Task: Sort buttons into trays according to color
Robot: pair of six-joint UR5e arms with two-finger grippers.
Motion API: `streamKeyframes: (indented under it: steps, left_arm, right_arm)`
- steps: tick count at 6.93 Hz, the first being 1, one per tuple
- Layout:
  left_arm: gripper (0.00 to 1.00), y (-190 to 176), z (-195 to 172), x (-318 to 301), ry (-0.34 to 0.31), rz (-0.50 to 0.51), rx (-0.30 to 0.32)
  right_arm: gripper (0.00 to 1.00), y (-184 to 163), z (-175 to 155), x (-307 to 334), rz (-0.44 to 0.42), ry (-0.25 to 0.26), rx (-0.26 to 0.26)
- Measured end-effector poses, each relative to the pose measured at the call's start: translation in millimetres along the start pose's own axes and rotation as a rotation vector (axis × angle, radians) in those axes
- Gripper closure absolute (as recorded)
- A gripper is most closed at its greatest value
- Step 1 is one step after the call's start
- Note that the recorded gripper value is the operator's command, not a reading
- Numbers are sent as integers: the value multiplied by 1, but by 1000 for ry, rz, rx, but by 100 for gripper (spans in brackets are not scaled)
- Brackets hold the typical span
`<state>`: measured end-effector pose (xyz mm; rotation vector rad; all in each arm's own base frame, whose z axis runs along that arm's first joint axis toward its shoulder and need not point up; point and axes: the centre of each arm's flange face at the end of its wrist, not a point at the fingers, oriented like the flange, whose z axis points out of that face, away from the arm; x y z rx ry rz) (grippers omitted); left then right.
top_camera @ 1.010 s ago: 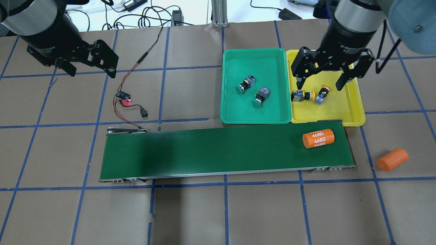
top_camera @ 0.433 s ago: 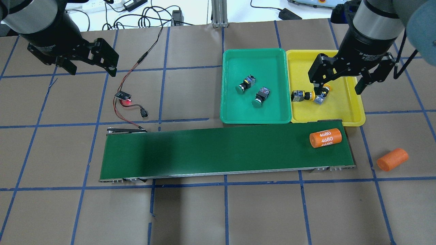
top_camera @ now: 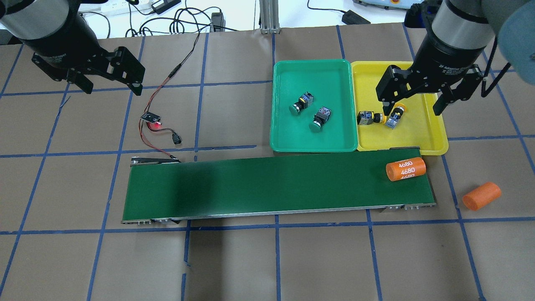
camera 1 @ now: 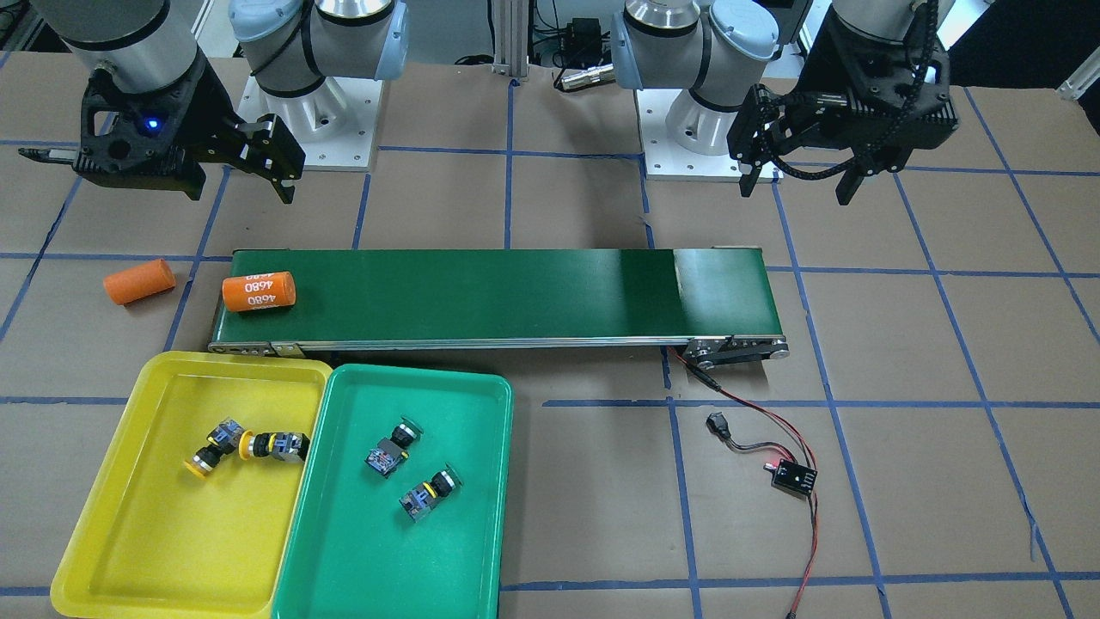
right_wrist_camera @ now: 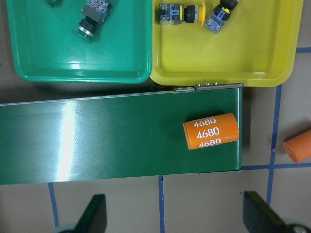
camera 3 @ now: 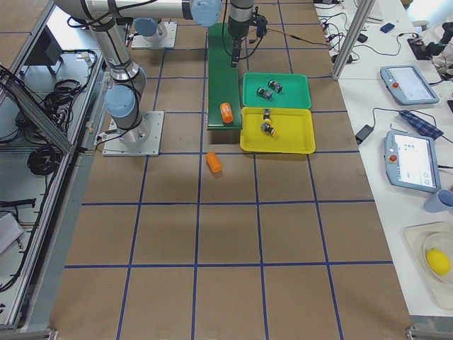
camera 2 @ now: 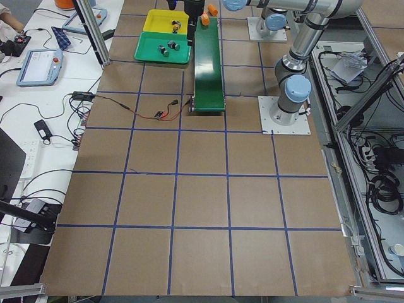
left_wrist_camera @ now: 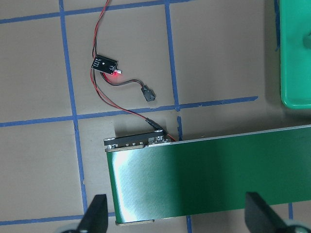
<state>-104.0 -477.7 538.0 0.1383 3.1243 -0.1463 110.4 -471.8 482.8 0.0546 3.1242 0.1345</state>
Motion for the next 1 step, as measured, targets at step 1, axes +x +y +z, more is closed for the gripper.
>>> streamKeyframes:
  steps: [1]
  left_arm:
    - [0,0,0,0,0,1,0]
  right_arm:
    - [0,0,0,0,-1,-1,1]
